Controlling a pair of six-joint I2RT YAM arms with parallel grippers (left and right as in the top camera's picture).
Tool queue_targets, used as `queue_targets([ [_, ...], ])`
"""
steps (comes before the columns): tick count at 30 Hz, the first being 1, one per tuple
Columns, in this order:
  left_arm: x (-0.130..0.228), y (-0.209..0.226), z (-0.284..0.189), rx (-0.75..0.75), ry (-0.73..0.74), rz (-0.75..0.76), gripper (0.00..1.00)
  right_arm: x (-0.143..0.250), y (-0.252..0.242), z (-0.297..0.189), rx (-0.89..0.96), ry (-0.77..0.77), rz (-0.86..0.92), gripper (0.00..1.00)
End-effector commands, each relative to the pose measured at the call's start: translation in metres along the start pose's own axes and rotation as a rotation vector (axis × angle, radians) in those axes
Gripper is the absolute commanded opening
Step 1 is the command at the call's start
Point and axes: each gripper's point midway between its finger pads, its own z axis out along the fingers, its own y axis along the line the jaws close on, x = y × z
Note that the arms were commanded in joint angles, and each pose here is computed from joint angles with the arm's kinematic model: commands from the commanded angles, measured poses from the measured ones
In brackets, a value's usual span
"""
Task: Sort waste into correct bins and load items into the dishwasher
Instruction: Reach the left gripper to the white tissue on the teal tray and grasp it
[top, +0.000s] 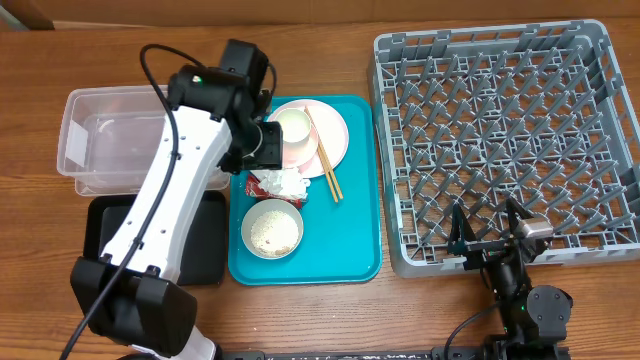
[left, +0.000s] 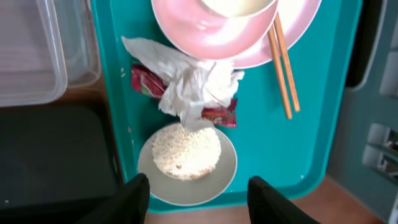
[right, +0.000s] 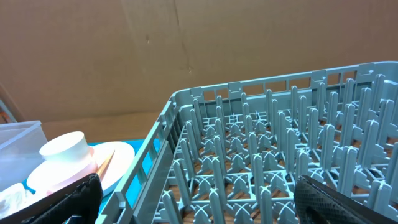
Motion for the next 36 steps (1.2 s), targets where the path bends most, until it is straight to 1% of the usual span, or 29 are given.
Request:
queue_targets([
  [1, -0.007, -0.004, 0.006, -0.056, -0.026, -0.016, 0.51, 0.002, -0.001, 0.0, 0.004, -0.004, 0.001, 1.0],
  [6, -0.01, -0.007, 0.021, -0.068, 0.001, -0.006, 0.53, 0.002, -0.001, 0.0, 0.004, -0.004, 0.001, 1.0],
  [7, -0.01, -0.007, 0.024, -0.072, 0.011, -0.006, 0.49, 0.002, -0.001, 0.0, 0.004, -0.004, 0.001, 1.0],
  [8, -0.01, -0.006, 0.028, -0.076, 0.021, -0.007, 0.49, 0.002, -0.001, 0.0, 0.004, -0.004, 0.001, 1.0],
  [9, -0.009, -0.006, 0.033, -0.08, 0.034, -0.007, 0.5, 0.002, -0.001, 0.0, 0.004, -0.004, 0.001, 1.0],
  [11, -0.009, -0.005, 0.04, -0.088, 0.057, -0.008, 0.56, 0.002, -0.001, 0.0, 0.004, -0.004, 0.001, 1.0],
  [16, -0.006, -0.003, 0.062, -0.111, 0.12, -0.011, 0.57, 0.002, -0.001, 0.0, 0.004, -0.004, 0.001, 1.0],
  [23, -0.005, 0.0, 0.086, -0.134, 0.176, -0.013, 0.56, 0.002, -0.001, 0.0, 0.004, -0.004, 0.001, 1.0],
  [27, -0.003, 0.002, 0.1, -0.15, 0.214, -0.014, 0.54, 0.002, -0.001, 0.0, 0.004, -0.004, 0.001, 1.0],
  [36, -0.004, 0.012, 0.127, -0.206, 0.255, -0.013, 0.54, 0.002, -0.001, 0.0, 0.004, -0.004, 0.001, 1.0],
])
